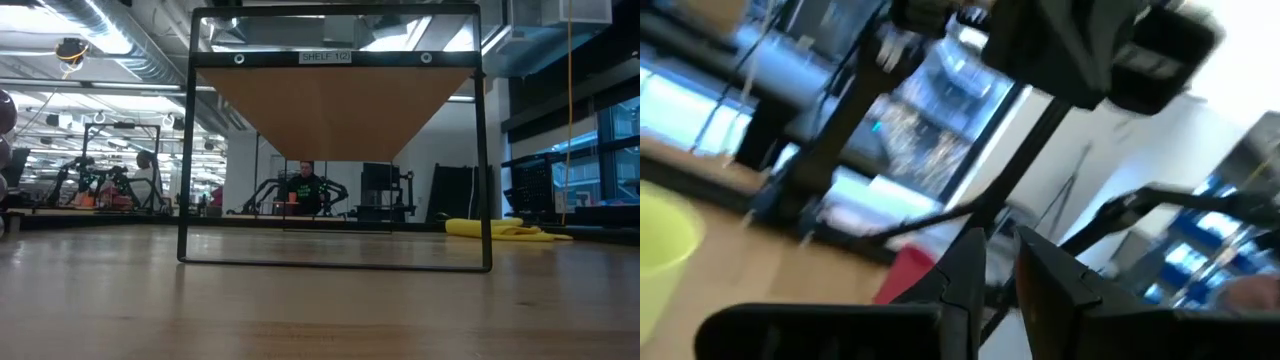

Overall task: Stack small to large cups/mugs on shelf
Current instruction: Put the violet mug on the shelf

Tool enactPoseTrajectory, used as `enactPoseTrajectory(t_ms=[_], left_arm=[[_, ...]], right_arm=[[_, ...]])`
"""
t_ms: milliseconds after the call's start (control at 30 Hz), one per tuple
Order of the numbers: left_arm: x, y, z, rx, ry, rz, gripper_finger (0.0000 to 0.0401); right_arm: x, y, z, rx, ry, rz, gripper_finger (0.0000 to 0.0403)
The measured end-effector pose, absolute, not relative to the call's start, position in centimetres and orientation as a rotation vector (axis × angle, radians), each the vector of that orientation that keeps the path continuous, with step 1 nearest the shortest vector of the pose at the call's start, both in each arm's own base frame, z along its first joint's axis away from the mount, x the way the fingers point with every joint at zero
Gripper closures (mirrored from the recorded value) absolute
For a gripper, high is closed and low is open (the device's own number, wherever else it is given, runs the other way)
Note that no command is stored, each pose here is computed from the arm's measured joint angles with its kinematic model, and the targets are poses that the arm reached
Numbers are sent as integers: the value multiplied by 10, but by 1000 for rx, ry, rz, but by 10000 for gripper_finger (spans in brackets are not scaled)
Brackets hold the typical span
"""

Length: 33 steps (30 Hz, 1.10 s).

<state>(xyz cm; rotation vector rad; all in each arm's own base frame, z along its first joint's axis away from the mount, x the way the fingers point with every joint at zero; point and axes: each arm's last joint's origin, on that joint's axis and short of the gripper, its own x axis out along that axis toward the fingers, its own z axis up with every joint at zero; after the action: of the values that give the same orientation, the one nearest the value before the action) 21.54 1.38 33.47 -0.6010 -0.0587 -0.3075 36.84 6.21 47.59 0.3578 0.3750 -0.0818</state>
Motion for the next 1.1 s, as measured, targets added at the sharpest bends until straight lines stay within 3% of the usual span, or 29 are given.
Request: enactPoseTrajectory(t_ms=[200,367,633,833,1100], left_arm=[[212,14,350,-600,-218,-323,349],[208,15,361,-748,-331,-347,349],[199,18,376,-625,-538,-325,349],[181,28,372,-636,-368,-289,349],[88,17,369,-633,-253,-108,349]], right_arm=[[351,63,509,329,282,3,393],[345,62,518,395,238,6,393],[331,64,546,303,45,111,393],[293,54,561,270,66,49,393],[243,54,554,216,253,-150,393]])
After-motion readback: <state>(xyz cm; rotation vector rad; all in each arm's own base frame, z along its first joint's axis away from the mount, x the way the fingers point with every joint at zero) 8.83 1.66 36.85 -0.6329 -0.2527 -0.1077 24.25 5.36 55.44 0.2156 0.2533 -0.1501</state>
